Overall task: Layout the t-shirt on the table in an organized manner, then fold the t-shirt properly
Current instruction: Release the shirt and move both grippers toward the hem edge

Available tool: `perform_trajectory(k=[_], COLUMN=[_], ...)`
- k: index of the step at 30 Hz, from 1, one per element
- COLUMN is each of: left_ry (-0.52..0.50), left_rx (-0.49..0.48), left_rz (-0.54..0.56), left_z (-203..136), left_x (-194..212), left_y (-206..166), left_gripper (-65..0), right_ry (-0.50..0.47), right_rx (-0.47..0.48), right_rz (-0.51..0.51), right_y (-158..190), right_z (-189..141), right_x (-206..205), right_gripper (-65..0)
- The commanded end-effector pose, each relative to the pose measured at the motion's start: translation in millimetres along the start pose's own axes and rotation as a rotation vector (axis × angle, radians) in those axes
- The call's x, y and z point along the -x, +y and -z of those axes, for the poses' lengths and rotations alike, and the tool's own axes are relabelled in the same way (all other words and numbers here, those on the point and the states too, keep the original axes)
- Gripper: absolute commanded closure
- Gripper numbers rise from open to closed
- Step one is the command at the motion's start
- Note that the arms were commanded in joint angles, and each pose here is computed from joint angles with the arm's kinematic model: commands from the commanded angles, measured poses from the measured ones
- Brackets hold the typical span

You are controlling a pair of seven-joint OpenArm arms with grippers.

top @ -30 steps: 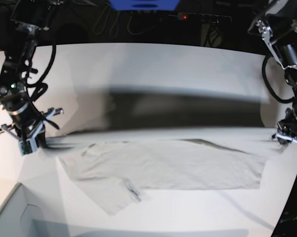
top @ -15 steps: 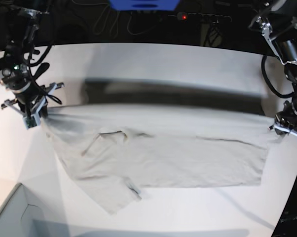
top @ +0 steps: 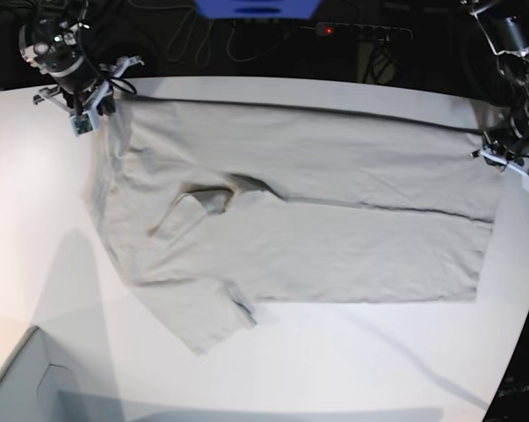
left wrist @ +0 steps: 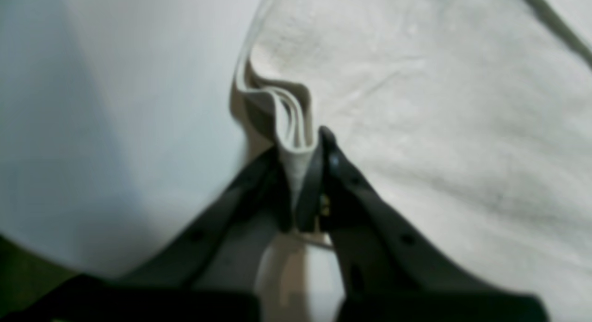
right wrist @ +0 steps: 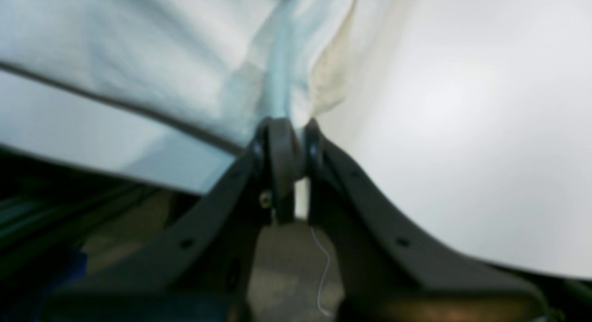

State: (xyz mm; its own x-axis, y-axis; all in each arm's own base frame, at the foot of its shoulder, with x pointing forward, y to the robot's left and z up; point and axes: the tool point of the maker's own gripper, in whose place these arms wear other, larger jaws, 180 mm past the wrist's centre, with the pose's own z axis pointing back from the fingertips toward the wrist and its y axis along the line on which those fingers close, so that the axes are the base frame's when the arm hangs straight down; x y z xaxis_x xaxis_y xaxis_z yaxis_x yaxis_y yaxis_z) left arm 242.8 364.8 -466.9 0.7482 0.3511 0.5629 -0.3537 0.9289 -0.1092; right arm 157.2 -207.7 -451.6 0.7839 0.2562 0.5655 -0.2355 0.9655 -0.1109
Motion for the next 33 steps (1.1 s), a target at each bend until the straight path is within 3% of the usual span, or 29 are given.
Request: perform_trajectory(k=[1, 5, 12, 23, 30, 33], left_ry=[-0.023, 0.023, 0.047, 0.094, 0.129, 0.119], left_rx=[-0.019, -0.032, -0.017, -0.026, -0.023, -0.024], left_rz=[0.013, 0.018, 0.001, 0.000, -0.009, -0.005], left_z=[-5, -8, -6, -9, -11, -12], left_x=[-10, 15, 29, 53, 74, 71], left_y=[9, 17, 9, 14, 13, 13], left_gripper=[0.0, 0.0, 0.0, 0.0, -0.9, -9.1], right_ry=[-0.021, 0.007, 0.013, 0.036, 0.034, 0.030], right_rx=[0.008, 0.003, 0.077, 0.075, 0.076, 0.077], right_rz=[-0.001, 0.007, 0.049, 0.065, 0.067, 0.066], right_y=[-4, -5, -33, -33, -32, -33], right_z=[-2, 1, -7, -5, -6, -6], right_x=[-3, 8, 15, 25, 24, 22], right_gripper=[0.0, 0.0, 0.0, -0.7, -22.8, -28.6])
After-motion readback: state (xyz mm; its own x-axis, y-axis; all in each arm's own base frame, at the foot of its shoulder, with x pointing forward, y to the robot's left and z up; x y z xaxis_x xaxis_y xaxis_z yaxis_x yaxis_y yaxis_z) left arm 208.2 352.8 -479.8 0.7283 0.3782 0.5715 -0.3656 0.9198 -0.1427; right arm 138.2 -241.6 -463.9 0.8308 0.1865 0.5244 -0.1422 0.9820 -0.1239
